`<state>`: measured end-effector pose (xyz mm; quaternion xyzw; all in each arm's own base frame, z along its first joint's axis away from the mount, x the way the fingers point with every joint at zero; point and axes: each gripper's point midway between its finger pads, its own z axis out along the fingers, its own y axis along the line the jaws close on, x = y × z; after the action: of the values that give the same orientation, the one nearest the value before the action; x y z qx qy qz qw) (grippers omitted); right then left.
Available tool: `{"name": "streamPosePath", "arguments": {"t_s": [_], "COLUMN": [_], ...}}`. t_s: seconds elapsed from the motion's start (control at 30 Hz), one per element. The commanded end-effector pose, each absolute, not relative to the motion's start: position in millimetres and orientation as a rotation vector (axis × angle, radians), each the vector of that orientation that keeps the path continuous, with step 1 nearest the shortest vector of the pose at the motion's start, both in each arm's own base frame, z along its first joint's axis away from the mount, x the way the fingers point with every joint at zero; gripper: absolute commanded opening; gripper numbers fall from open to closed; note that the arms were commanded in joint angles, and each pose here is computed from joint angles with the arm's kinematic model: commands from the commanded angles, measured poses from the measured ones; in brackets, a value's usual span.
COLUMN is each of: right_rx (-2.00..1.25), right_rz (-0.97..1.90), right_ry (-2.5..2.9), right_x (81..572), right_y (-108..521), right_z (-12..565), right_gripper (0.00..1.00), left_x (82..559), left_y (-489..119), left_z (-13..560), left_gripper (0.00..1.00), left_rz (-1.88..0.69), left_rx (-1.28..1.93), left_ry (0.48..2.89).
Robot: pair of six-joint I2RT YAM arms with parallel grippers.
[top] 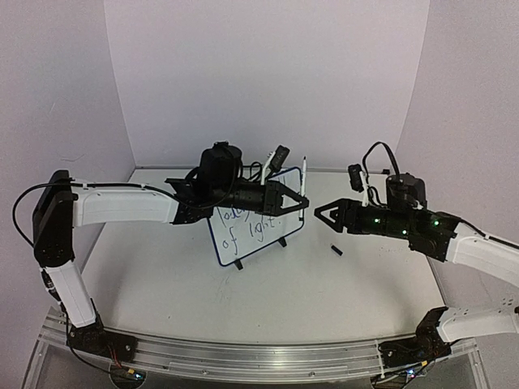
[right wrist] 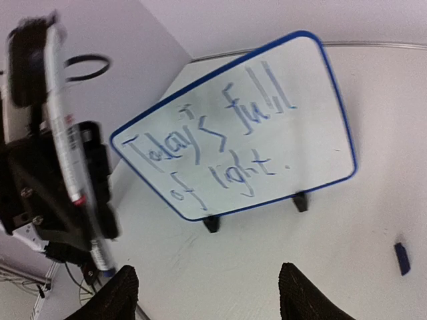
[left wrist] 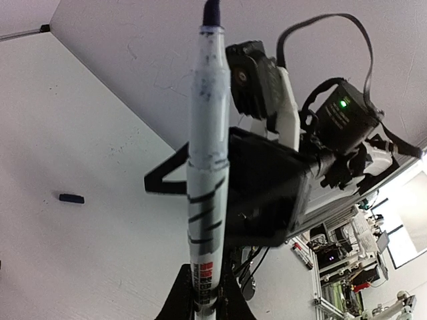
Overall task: Write a sentence on the whiteboard
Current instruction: Pass from the right arm to the left
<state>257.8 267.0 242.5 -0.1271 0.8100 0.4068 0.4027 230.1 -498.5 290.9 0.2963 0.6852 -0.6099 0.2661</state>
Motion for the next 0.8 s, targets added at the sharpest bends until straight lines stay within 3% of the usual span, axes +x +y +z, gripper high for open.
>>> {"name": "streamPosePath", "arguments": {"t_s": [0.0, 0.27, 0.47, 0.77], "right_rx": [-0.026, 0.161, 0.22, 0.299], "right_rz": [0.763, 0.724, 0.638, 0.663], "right_ry": [2.246, 2.495, 2.537, 2.555], "right_x": [289.8, 302.4, 315.8, 336.6], "right_y": [208.7, 205.0, 201.8, 215.2], "right_z": [197.7, 120.5, 92.8, 59.7], "right_gripper": [0.68, 0.68, 0.73, 0.74], "left_x": [216.3, 203.2, 192.3, 180.7], "left_y": [-465.0, -433.2, -422.8, -413.0], "left_z": [317.4, 310.1, 309.5, 304.8], "left_gripper": [0.0, 0.0, 0.0, 0.0], "left_rz": [-1.535, -1.414, -1.413, -1.401], "left_rx": [0.89, 0.981, 1.038, 1.105], "left_ry": [1.83, 1.888, 1.872, 1.876]}}
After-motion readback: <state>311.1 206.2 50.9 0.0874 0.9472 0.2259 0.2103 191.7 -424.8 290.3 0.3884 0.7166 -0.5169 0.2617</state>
